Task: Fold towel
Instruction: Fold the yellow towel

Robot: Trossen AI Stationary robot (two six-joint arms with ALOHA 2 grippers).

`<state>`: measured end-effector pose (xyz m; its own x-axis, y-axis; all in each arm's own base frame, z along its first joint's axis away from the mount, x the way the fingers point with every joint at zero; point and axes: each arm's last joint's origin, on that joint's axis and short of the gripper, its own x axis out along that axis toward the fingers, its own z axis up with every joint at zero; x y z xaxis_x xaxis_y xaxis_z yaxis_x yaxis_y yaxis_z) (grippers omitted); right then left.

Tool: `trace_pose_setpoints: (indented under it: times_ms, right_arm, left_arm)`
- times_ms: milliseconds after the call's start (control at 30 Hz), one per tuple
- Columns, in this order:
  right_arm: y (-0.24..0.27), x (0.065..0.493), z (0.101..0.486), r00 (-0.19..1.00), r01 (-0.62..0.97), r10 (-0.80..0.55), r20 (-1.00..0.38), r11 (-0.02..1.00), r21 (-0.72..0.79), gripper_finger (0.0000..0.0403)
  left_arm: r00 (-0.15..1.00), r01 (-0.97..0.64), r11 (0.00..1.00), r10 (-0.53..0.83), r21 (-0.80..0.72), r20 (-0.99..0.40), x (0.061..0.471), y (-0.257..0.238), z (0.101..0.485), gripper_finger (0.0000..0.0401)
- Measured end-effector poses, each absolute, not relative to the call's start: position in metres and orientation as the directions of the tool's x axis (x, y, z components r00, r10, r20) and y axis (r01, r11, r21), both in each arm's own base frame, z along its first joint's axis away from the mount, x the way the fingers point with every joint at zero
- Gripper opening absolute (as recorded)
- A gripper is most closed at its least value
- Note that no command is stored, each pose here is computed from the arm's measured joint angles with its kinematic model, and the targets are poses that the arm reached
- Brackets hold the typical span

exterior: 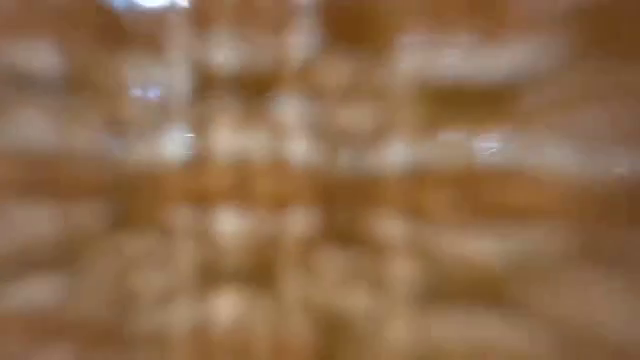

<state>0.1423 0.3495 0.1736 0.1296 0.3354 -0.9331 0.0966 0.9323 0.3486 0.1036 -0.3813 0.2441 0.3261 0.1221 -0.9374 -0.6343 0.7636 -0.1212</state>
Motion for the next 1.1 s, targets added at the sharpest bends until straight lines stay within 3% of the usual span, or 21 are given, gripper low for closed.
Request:
trace_pose_setpoints:
  times_ms: [100, 200, 333, 500, 700, 867, 1100]
  right_arm:
    - [0.328, 0.146, 0.191, 0.162, 0.135, 0.238, -0.958, 0.956, 0.260, 0.0000]
    - [0.299, 0.146, 0.209, 0.152, 0.220, 0.090, -0.984, 0.968, 0.122, 0.0000]
    - [0.259, 0.142, 0.231, 0.098, 0.359, -0.135, -0.986, 0.929, -0.092, 0.0000]
    - [0.225, 0.142, 0.249, 0.035, 0.425, -0.316, -0.948, 0.863, -0.273, 0.0000]
    - [0.205, 0.158, 0.251, 0.025, 0.427, -0.408, -0.913, 0.830, -0.359, 0.0000]
    - [0.192, 0.179, 0.240, -0.020, 0.435, -0.460, -0.888, 0.795, -0.422, 0.0000]
    - [0.162, 0.200, 0.223, -0.095, 0.429, -0.529, -0.843, 0.743, -0.514, 0.0000]
  left_arm:
    - [0.299, -0.680, 0.733, 0.248, -0.024, -0.921, 0.102, -0.361, 0.265, 0.0004]
    - [0.363, -0.601, 0.796, 0.202, -0.064, -0.910, 0.106, -0.350, 0.278, 0.0006]
    - [0.457, -0.589, 0.806, 0.266, -0.064, -0.849, 0.117, -0.325, 0.287, 0.0002]
    - [0.333, -0.659, 0.751, 0.341, 0.042, -0.879, 0.131, -0.291, 0.273, 0.0003]
    - [0.101, -0.750, 0.629, 0.413, 0.204, -0.905, 0.138, -0.247, 0.242, 0.0003]
    - [0.090, -0.769, 0.595, 0.461, 0.232, -0.883, 0.140, -0.218, 0.223, 0.0005]
    - [0.122, -0.748, 0.622, 0.470, 0.231, -0.874, 0.150, -0.191, 0.197, 0.0006]
